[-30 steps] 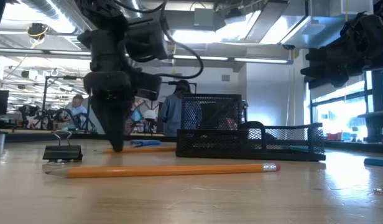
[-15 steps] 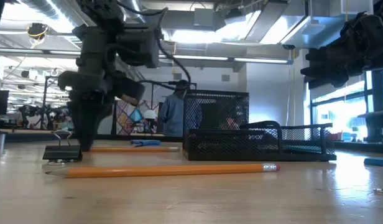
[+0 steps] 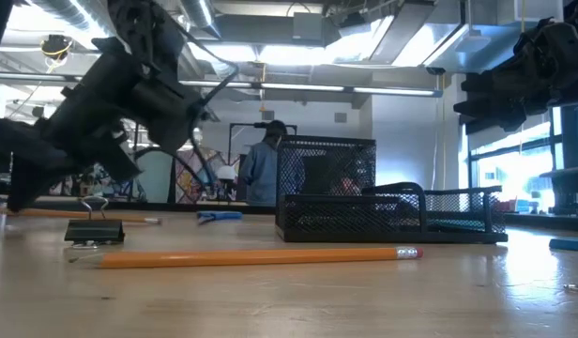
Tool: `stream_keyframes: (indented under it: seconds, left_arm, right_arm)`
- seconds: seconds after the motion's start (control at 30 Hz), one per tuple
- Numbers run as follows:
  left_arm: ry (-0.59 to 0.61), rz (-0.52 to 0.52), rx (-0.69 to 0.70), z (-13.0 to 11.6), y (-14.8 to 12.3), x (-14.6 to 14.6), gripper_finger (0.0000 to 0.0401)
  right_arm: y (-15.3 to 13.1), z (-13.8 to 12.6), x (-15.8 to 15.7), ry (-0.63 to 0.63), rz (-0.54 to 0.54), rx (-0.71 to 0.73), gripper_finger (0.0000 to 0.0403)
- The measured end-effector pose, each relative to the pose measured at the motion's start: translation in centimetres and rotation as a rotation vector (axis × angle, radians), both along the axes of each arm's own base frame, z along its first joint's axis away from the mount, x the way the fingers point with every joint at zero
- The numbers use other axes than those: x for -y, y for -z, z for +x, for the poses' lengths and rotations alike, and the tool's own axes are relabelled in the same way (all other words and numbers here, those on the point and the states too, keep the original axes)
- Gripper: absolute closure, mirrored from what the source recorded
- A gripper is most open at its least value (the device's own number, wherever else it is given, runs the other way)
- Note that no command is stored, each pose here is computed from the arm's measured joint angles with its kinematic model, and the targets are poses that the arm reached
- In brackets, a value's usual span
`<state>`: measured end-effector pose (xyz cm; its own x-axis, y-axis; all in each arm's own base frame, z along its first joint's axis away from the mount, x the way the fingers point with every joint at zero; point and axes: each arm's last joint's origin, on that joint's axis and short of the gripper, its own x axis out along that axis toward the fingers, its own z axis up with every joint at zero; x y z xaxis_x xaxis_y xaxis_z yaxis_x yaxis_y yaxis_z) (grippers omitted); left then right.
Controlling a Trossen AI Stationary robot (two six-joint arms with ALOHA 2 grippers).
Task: Pick and place office supplies into organizer
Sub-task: Put the top yellow pencil into the black desk organizer
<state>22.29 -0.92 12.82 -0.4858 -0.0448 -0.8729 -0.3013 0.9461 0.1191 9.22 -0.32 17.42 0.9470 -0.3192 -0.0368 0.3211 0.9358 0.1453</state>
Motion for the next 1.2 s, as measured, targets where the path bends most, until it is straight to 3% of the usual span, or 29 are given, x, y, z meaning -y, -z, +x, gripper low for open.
stream_keyframes:
  seconds: [0.63,1.2]
  left_arm:
    - [-0.004,-0.009,0.076,0.58,0.29,0.03,0.0382]
    - [-0.039,-0.024,0.069,0.60,0.18,0.09,0.0294]
  right_arm:
    - [-0.01,0.00,0.00,0.000,0.000,0.001,0.0092]
    - [0.00,0.00,0.00,0.000,0.001,0.000,0.0092]
